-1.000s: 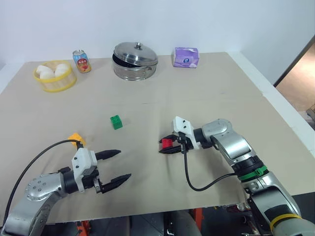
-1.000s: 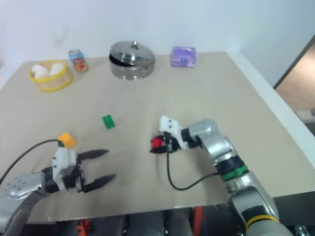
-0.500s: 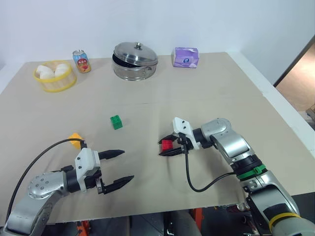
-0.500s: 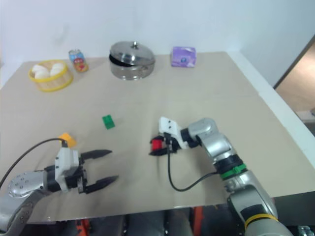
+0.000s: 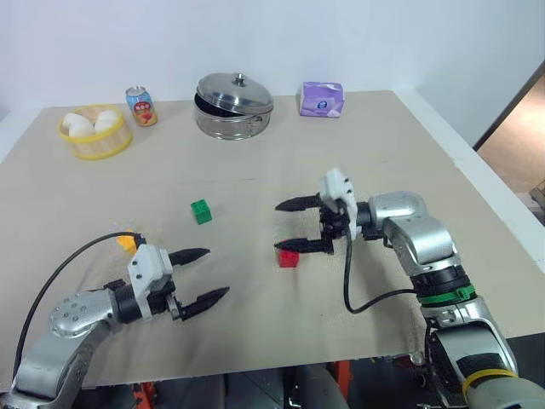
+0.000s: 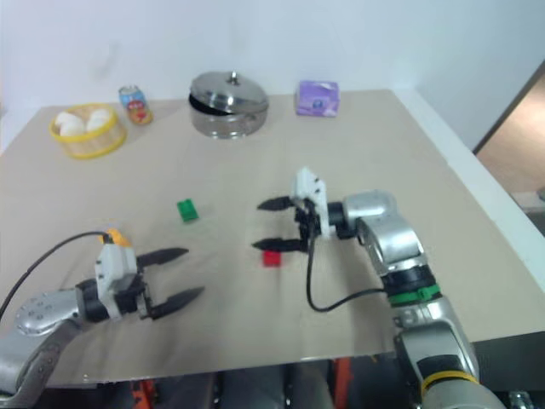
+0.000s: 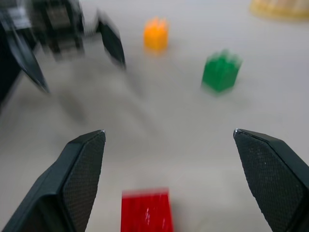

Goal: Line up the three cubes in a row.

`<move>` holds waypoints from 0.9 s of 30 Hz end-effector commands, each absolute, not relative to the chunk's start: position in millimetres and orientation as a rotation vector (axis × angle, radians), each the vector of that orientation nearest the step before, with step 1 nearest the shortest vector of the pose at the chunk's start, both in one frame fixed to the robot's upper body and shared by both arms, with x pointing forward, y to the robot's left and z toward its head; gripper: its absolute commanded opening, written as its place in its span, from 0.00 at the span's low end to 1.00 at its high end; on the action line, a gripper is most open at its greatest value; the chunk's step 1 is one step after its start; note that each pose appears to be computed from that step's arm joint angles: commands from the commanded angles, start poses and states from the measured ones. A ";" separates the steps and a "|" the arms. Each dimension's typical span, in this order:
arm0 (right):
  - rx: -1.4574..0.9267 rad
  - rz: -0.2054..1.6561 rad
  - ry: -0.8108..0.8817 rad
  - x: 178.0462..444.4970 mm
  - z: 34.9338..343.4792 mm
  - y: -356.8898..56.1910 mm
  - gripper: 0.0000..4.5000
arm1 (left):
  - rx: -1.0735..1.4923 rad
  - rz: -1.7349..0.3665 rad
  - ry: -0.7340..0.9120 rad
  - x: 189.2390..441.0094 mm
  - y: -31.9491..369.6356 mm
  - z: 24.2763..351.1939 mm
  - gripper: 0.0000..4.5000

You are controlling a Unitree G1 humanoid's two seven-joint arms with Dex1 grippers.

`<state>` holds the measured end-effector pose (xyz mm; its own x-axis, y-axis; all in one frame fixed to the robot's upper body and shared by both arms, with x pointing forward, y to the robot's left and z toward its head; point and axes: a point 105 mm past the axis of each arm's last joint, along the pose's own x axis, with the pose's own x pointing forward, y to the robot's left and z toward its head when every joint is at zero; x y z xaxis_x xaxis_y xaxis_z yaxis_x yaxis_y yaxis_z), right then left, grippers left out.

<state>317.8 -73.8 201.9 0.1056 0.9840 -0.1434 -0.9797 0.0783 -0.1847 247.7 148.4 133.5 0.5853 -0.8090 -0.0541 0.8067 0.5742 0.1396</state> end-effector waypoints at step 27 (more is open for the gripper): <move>-0.346 1.405 -0.136 288.6 191.8 -81.4 0.98 | 0.053 -0.242 -0.065 332.7 165.4 151.3 1.00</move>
<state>291.4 -82.0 187.9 0.1801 0.9773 -0.1117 -0.9479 0.1421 -0.2852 333.0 167.3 137.5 0.9679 -0.2510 0.0139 0.2504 0.9675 0.0363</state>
